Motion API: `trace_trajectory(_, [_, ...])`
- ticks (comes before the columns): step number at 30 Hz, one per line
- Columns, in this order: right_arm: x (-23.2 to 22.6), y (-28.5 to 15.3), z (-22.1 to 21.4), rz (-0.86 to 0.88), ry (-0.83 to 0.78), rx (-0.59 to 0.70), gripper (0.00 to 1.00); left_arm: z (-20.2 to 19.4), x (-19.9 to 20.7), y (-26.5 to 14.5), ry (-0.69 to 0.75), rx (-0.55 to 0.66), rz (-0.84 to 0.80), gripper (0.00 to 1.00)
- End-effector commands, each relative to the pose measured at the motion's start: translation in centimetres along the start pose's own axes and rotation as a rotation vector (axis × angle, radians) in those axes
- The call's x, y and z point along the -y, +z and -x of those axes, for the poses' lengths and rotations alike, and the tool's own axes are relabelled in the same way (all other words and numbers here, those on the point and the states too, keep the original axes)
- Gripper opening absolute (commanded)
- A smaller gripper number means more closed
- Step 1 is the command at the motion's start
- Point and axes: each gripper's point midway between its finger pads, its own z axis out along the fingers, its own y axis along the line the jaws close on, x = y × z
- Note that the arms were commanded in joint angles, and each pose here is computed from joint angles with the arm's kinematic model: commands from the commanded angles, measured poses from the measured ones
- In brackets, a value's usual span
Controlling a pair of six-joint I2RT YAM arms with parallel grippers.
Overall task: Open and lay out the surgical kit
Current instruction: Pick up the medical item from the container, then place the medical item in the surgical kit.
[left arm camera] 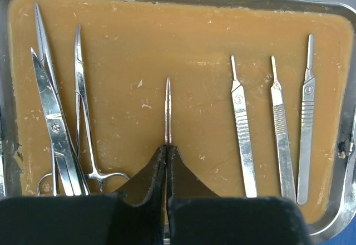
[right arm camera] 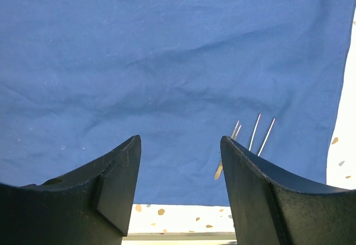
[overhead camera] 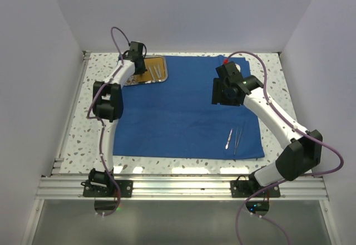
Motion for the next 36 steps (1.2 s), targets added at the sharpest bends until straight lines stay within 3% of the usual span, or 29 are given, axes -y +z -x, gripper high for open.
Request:
trace_trajectory(1, [0.0,-0.8,1.2,0.007,0.006,0.033,0.63,-2.9,-0.4,1.6,0.010,-0.076,-0.011,0.00])
trace_trajectory(6, [-0.2,-1.7,1.3,0.036,0.017,0.053,0.63,-1.0,0.2,-0.4,0.007,-0.041,-0.032,0.00])
trace_trajectory(10, [-0.2,-3.3,2.0,0.065,0.033,0.098,0.62,2.8,2.3,-5.2,-0.023,0.033,-0.089,0.00])
trace_trajectory(13, [0.4,-5.2,3.0,0.069,0.049,0.156,0.62,4.1,6.0,-9.7,-0.012,0.072,-0.147,0.00])
trace_trajectory(16, [1.7,-7.9,4.2,0.050,0.081,0.233,0.63,2.6,11.5,-14.6,0.007,0.066,-0.214,0.00])
trace_trajectory(17, [1.9,-8.8,4.7,0.050,0.096,0.261,0.63,1.0,14.4,-16.4,-0.006,0.048,-0.258,0.00])
trace_trajectory(22, [4.4,-13.6,4.9,0.044,0.189,0.370,0.63,-7.0,21.1,-23.0,-0.038,-0.026,-0.357,0.00])
trace_trajectory(26, [6.1,-15.9,3.5,0.049,0.244,0.399,0.63,-17.3,27.8,-28.0,-0.008,-0.138,-0.436,0.00])
trace_trajectory(32, [7.9,-18.8,0.8,0.078,0.282,0.400,0.63,-28.4,33.3,-32.1,0.038,-0.232,-0.497,0.00])
trace_trajectory(36, [9.2,-20.7,-0.7,0.094,0.291,0.413,0.63,-32.3,34.7,-32.1,0.056,-0.255,-0.499,0.00])
